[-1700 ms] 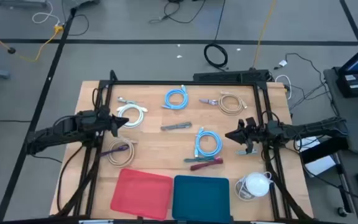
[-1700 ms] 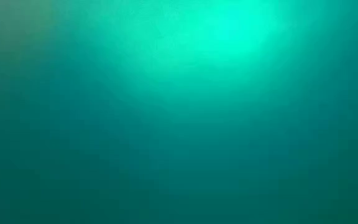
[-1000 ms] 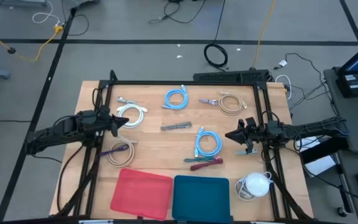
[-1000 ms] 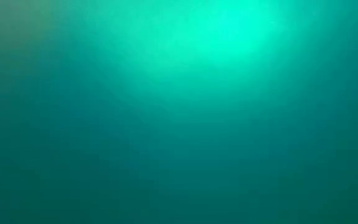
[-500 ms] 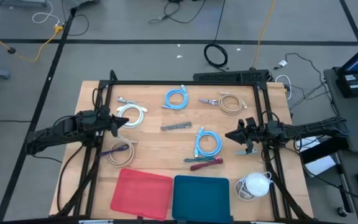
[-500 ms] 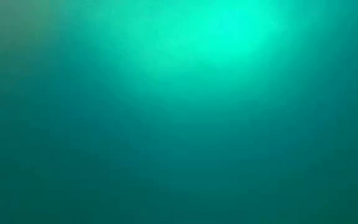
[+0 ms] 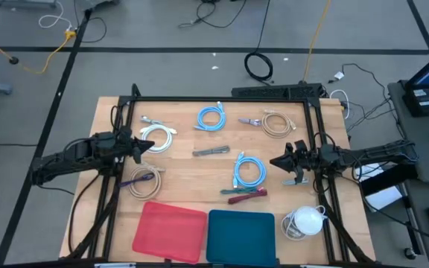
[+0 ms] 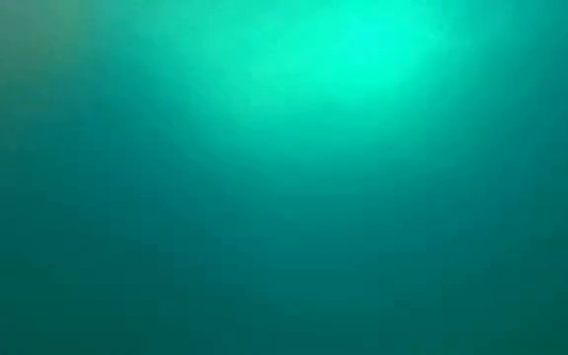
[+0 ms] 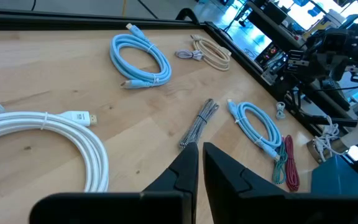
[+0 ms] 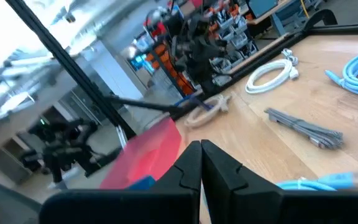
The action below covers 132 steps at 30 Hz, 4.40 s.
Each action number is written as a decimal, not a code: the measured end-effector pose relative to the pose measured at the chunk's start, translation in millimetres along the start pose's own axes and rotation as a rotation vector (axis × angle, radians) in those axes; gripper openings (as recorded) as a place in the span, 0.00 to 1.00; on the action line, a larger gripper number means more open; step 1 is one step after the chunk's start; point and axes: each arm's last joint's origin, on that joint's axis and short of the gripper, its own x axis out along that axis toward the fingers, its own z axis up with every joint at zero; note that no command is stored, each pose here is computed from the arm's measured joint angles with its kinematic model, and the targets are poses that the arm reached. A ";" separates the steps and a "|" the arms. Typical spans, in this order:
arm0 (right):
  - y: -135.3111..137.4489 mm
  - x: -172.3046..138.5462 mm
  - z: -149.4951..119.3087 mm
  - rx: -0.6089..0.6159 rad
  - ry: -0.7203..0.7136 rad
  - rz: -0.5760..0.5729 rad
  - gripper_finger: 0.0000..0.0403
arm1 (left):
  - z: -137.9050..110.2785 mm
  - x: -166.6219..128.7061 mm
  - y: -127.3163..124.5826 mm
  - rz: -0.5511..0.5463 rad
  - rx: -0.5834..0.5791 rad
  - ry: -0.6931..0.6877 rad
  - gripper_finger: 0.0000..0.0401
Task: Pick & Place USB Port
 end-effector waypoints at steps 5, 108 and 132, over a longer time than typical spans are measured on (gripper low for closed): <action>6.4 -1.0 11.6 0.182 -0.140 0.046 0.00 | 0.0 0.0 0.0 0.000 0.000 0.000 0.06; -132.1 172.6 112.6 -0.614 1.145 -0.770 0.46 | 182.4 21.7 -72.0 0.426 0.194 0.344 0.06; -183.0 155.9 106.9 -0.362 1.168 -0.830 0.43 | 178.7 27.0 -87.8 0.343 0.201 0.314 0.06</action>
